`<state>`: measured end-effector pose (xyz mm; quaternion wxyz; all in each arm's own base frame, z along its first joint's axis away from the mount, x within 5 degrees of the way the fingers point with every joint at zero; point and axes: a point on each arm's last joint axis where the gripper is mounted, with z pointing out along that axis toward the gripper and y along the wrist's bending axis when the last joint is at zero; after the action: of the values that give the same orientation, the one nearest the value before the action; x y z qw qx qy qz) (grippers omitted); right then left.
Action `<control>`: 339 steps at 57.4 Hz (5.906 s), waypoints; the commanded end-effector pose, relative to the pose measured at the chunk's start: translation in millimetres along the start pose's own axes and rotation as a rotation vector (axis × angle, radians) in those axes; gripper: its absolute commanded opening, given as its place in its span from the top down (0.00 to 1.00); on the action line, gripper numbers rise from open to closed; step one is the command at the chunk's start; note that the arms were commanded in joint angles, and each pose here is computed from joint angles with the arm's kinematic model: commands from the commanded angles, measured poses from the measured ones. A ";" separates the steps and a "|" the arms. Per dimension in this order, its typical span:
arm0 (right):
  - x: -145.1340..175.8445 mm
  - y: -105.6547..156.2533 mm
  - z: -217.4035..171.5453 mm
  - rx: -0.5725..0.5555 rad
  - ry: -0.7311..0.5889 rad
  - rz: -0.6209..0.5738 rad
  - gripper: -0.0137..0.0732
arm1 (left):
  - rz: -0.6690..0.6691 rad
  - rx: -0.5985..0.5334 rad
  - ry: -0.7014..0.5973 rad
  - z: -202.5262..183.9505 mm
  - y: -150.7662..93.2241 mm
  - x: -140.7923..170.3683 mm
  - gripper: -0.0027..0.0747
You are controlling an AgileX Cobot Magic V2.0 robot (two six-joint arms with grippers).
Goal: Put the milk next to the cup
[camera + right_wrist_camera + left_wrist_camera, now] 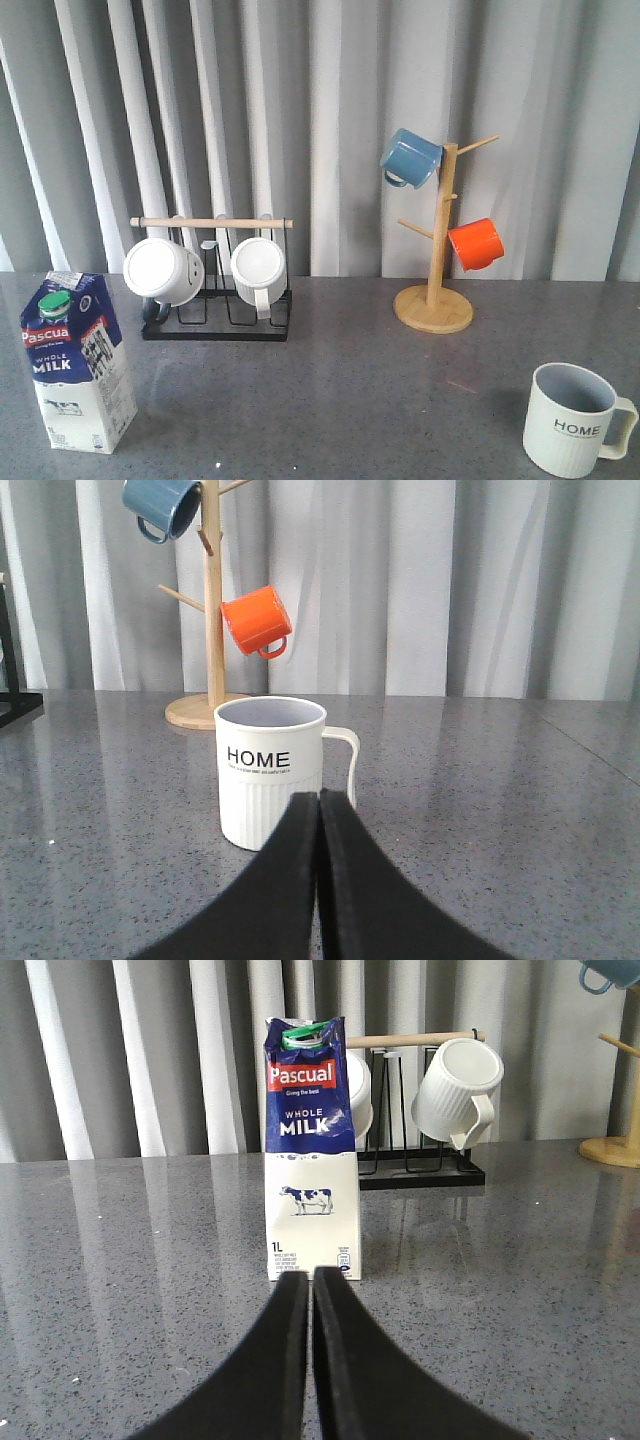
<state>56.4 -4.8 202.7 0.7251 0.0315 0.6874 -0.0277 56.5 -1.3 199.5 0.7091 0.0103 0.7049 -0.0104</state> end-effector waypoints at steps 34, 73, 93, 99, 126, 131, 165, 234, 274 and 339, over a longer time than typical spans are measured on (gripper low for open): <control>-6.3 0.4 -1.2 -0.005 -0.093 -0.006 0.85 | -0.009 0.013 -0.100 -2.1 -1.0 -13.7 0.97; -223.6 1.3 56.3 0.013 -0.225 -0.086 0.85 | 0.026 -0.037 -0.033 45.8 2.9 -206.4 0.97; -212.2 2.7 97.0 -0.008 0.037 0.153 0.85 | 0.030 -0.010 0.112 148.9 -1.9 -209.6 0.97; -201.9 2.4 110.2 -0.001 0.112 0.140 0.84 | 0.005 -0.004 0.149 166.6 -3.1 -198.4 0.97; -173.3 -0.2 146.4 0.025 0.276 0.037 0.13 | -0.030 0.005 0.110 194.8 -4.8 -204.9 0.26; -174.3 -0.1 146.7 0.024 0.265 0.036 0.06 | -0.029 0.006 0.119 198.8 -5.0 -201.7 0.11; -163.3 0.1 166.6 0.020 0.279 0.034 0.20 | -0.058 0.001 0.144 201.5 -4.9 -197.2 0.21; 7.2 -25.1 181.2 0.075 0.140 -0.117 0.20 | -0.058 0.001 0.143 201.5 -4.9 -197.3 0.37; 43.5 -35.5 206.2 0.147 0.168 -0.109 0.20 | -0.058 0.001 0.143 201.5 -4.9 -197.2 0.37; 50.1 -23.5 244.5 0.019 0.096 0.056 0.85 | -0.058 0.001 0.143 201.5 -4.9 -197.3 0.37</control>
<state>294.7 -56.2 138.1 0.6289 0.1027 0.7703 -0.0218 259.9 -10.1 376.2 0.6108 -0.0096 0.7915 -0.0184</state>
